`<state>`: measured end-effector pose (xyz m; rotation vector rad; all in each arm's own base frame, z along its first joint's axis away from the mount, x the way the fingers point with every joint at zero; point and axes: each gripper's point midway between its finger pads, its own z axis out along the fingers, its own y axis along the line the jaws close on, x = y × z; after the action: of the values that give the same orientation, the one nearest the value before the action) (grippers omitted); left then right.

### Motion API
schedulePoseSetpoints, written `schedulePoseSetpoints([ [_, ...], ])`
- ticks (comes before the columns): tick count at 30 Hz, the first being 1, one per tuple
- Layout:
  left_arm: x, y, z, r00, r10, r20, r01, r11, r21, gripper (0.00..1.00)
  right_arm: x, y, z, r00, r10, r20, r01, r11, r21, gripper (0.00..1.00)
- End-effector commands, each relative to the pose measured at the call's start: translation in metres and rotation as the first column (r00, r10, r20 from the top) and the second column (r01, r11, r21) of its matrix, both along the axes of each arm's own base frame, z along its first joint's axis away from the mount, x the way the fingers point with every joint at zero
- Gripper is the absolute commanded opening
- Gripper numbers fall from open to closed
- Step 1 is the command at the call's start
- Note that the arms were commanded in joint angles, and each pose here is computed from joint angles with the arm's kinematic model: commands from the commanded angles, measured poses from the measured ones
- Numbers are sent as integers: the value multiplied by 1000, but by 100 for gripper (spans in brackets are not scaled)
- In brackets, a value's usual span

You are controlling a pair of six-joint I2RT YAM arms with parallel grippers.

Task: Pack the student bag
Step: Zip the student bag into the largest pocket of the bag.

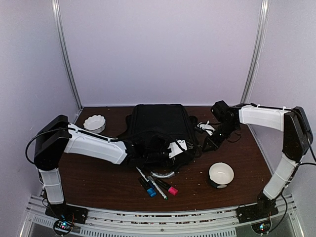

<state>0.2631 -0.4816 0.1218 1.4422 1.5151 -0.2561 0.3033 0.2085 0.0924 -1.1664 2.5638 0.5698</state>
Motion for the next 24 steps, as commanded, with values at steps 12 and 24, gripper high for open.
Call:
schedulePoseSetpoints([
  [12, 8, 14, 29, 997, 50, 58, -47, 997, -54, 0, 96, -6, -3, 974, -185, 132, 195, 978, -74, 0],
  [24, 41, -27, 50, 990, 29, 140, -9, 990, -138, 0, 91, -31, 56, 950, -264, 165, 261, 965, 40, 36],
])
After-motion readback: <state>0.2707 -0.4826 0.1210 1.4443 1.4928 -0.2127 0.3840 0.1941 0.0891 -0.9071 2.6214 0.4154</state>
